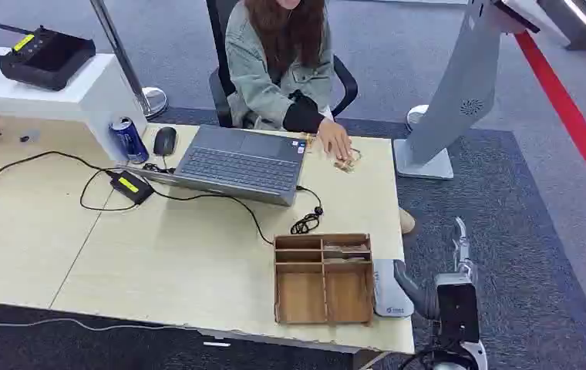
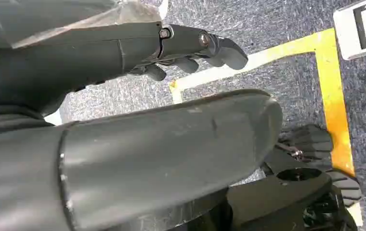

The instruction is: Pass the card to the sensor for recognition and then transmit it.

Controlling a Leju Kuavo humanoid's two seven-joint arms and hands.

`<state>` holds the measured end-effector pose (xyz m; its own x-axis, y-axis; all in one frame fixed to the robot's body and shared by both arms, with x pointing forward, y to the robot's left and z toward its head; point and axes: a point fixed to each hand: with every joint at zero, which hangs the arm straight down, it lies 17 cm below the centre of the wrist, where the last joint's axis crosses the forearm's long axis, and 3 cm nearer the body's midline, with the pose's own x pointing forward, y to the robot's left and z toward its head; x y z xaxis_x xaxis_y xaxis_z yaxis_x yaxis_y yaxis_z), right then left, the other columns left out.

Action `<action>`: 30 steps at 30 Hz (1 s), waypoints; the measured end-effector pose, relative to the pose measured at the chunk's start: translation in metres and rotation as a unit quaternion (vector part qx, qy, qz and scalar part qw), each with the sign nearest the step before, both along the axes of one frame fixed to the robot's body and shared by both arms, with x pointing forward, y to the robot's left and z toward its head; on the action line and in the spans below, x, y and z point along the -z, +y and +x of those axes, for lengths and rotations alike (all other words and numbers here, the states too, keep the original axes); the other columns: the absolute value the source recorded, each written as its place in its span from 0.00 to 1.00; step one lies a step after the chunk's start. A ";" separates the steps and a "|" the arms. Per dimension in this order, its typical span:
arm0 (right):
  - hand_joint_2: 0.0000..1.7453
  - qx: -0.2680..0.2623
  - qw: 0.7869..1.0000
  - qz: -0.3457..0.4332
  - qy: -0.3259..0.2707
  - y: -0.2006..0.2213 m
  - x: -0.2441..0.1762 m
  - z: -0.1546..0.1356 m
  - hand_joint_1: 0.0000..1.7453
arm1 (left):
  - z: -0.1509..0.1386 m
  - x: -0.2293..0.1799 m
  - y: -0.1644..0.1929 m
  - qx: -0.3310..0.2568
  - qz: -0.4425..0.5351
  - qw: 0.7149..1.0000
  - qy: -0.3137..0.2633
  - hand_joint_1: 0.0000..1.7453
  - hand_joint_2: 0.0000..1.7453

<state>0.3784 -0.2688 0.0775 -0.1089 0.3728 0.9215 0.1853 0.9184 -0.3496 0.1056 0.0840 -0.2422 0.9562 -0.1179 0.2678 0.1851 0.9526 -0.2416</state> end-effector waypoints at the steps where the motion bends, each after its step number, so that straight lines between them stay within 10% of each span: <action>1: 1.00 0.000 1.000 0.000 0.000 0.000 0.000 0.000 0.00 | 0.000 0.000 0.000 0.000 0.000 1.000 0.000 0.00 0.00; 30: 1.00 0.005 0.998 -0.046 -0.036 -0.003 -0.049 0.012 0.00 | -0.001 0.000 -0.001 0.007 -0.002 1.000 0.000 0.00 0.00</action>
